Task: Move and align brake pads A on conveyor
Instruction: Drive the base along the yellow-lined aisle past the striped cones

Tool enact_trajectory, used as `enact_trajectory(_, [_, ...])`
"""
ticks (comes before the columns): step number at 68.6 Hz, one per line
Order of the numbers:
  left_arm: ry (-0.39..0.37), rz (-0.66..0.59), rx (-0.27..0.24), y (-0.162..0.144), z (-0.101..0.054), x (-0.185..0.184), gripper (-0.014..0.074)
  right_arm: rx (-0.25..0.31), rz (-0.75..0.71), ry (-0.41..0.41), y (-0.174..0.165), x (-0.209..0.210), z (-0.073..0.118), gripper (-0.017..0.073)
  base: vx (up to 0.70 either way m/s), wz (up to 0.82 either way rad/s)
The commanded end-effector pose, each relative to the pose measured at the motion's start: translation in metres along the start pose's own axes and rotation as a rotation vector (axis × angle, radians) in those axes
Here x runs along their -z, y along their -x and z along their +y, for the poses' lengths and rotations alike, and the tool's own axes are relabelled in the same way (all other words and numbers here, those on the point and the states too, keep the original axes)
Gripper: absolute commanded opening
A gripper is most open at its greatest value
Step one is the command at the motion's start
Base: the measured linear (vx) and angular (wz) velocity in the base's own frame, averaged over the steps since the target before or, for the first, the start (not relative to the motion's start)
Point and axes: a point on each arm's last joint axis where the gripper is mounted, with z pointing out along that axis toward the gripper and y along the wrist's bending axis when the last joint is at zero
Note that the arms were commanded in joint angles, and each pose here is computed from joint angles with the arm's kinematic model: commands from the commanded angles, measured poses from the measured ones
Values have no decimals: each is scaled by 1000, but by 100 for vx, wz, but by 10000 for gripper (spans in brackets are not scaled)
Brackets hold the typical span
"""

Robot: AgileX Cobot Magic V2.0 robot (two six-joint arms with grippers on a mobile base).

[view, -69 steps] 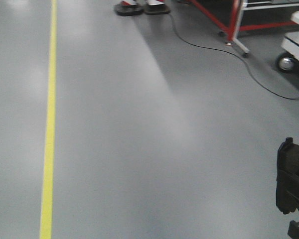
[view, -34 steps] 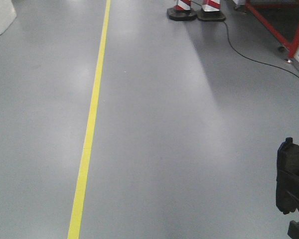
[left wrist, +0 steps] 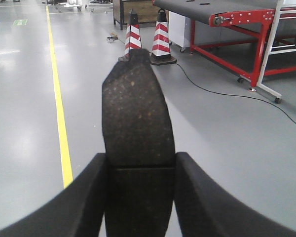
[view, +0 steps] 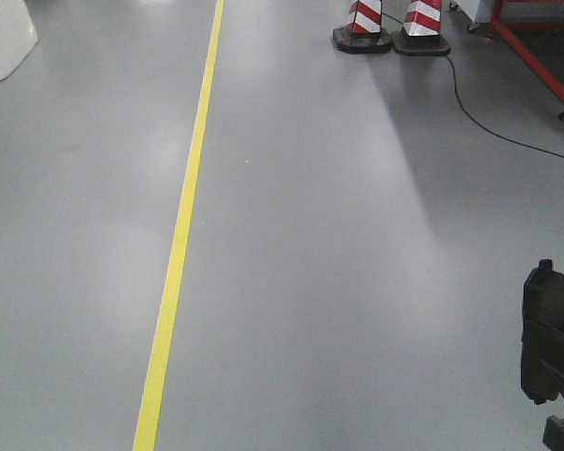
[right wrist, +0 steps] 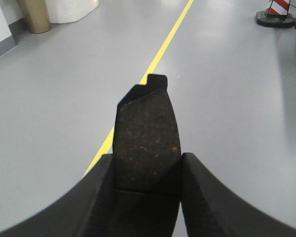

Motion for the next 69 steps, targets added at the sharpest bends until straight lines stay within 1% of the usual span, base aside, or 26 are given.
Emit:
enact_trajectory(1, [-32,-115,-4,18,-3,2,116,17,-120,12,18,4,1,78,54,-9])
enact_trajectory(29, [-32,-114,-4,17,-3,2,116,17,-120,12,18,4,1,78,55,-5])
enact_trajectory(69, [-32,-114,-4,17,-3,2,116,17,-119,12,18,4,1,78,60,6])
